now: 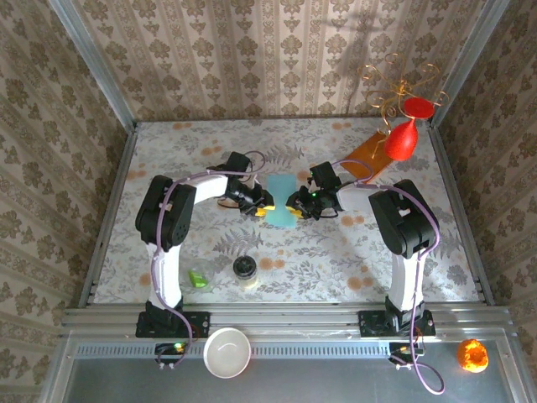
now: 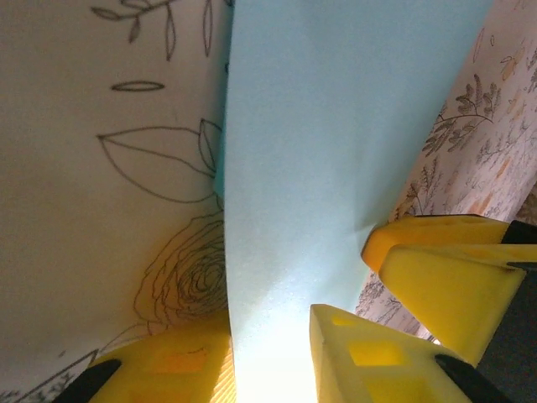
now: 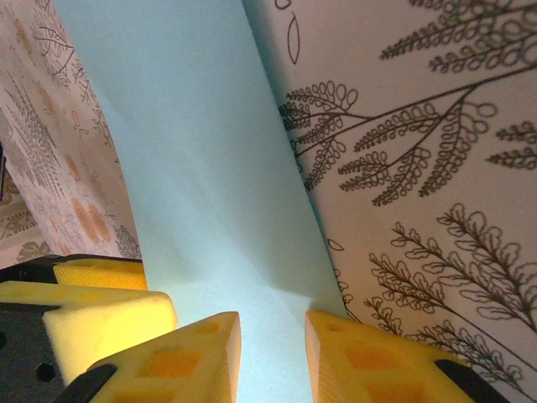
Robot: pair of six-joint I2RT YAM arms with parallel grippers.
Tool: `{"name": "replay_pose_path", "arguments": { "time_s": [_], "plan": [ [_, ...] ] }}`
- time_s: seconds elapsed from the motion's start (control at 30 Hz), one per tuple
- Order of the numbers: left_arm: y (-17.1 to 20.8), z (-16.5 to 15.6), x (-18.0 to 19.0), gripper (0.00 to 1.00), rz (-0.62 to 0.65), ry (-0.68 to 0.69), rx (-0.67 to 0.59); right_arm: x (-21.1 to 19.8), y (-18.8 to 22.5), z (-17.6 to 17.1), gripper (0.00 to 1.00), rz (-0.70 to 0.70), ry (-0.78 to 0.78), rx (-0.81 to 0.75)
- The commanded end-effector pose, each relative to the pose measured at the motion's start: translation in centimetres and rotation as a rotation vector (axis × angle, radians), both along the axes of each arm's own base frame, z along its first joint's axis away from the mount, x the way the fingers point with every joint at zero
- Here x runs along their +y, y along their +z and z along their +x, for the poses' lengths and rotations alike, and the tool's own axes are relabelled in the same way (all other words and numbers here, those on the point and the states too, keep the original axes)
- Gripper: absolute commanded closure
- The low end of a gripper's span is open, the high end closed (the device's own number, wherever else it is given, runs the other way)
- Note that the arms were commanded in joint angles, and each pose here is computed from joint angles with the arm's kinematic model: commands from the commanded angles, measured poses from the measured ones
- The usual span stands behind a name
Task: Fold a paper plane with a square sheet of paper (pick it up from the middle)
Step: Third fold the triangle at the center of the table.
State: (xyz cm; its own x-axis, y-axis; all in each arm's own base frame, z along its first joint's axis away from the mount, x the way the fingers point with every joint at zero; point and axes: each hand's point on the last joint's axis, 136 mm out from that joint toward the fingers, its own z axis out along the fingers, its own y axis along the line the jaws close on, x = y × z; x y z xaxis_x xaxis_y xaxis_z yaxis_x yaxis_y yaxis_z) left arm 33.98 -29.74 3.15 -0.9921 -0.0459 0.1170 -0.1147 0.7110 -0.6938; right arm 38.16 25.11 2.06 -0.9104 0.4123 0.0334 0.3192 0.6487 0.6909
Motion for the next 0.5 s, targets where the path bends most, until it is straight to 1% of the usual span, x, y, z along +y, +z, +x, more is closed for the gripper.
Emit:
{"name": "replay_pose_path", "arguments": {
  "time_s": [0.0,0.1,0.13,0.2,0.3,0.47],
  "plan": [
    [0.2,0.8,-0.6,0.73,-0.039,-0.006,0.003,-2.4,-3.8,-1.9,0.7,-0.104,-0.046,0.107],
    [0.1,1.0,-0.7,0.76,-0.045,-0.015,0.004,-2.4,-3.7,-1.9,0.7,-0.104,-0.045,0.104],
    [0.0,1.8,0.2,0.76,-0.045,0.009,0.007,-2.5,-3.8,-1.9,0.7,-0.104,-0.045,0.104],
    [-0.2,2.0,0.3,0.78,-0.049,0.008,0.009,-2.5,-3.6,-1.8,0.68,-0.103,-0.041,0.094],
    [-0.4,1.8,0.2,0.8,-0.06,-0.005,0.023,-2.3,-3.1,-1.6,0.62,-0.098,-0.031,0.072],
    [-0.6,1.6,0.2,0.88,-0.064,-0.005,0.032,-2.0,-1.0,-0.6,0.53,-0.084,-0.002,-0.012]
  ]
}}
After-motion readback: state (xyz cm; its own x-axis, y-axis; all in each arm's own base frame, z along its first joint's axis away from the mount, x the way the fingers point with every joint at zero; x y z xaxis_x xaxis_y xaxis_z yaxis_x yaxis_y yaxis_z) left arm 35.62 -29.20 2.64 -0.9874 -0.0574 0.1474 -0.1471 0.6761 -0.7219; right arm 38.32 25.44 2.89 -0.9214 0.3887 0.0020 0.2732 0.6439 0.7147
